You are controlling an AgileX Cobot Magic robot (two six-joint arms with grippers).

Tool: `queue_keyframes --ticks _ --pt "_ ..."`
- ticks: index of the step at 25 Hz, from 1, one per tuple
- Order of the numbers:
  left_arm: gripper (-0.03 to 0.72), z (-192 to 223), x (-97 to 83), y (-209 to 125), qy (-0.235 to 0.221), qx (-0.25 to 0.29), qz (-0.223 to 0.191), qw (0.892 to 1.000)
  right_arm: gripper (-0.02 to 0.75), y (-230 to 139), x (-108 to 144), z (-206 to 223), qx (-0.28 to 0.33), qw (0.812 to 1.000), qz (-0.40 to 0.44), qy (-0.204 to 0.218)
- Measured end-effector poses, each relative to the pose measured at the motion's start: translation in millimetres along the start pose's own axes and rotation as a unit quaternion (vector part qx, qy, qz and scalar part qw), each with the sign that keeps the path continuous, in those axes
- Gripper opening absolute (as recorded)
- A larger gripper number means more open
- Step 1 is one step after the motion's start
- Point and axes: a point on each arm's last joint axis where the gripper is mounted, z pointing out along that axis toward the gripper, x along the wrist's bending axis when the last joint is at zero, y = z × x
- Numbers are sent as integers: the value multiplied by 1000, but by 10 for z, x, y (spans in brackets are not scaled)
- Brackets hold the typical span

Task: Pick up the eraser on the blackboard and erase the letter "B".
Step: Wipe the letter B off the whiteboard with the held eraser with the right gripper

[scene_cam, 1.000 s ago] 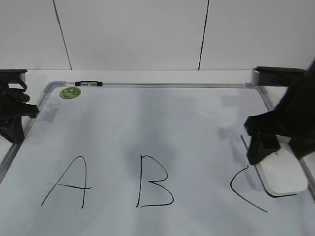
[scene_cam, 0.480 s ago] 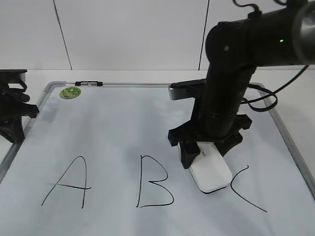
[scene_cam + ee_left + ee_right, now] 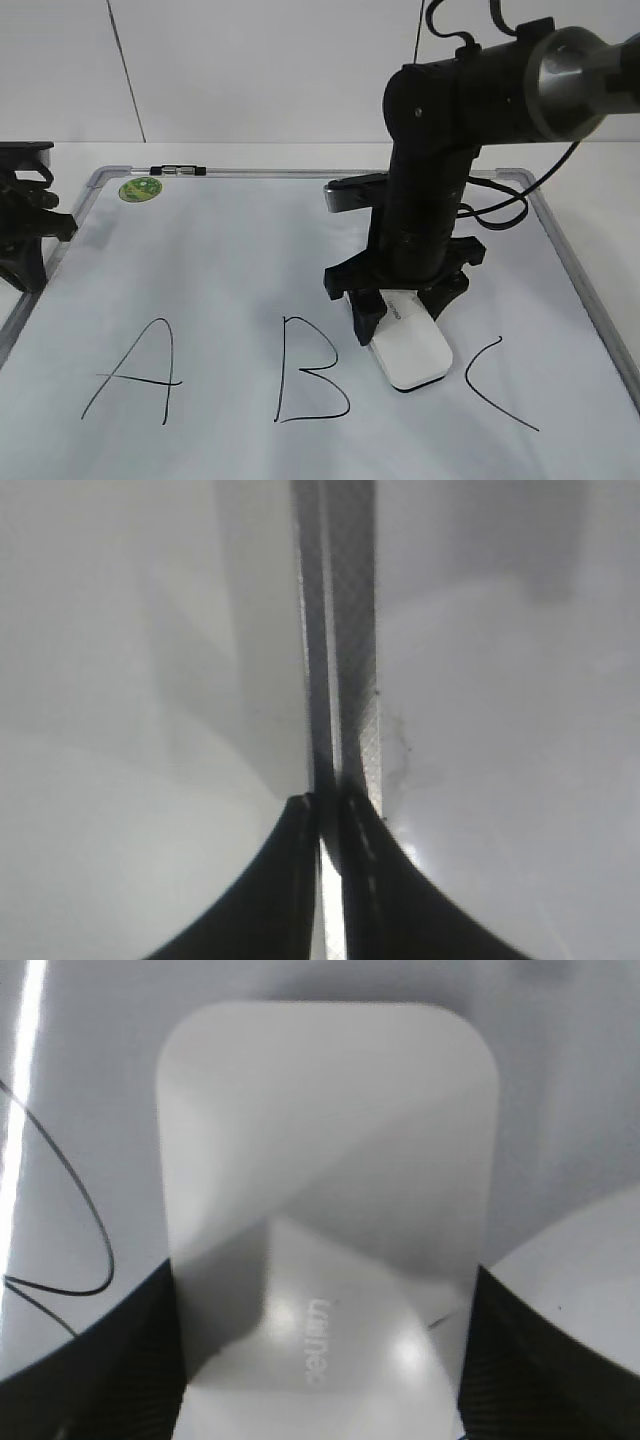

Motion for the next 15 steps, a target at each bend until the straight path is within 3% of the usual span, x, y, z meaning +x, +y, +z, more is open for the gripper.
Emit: queue_keyframes --ticks 5,15 --pt "33 0 4 -5 2 3 2 1000 529 -28 277 37 -6 999 -41 -6" --pt "33 -1 10 -19 4 11 3 1000 529 -364 1186 137 -5 989 -143 21"
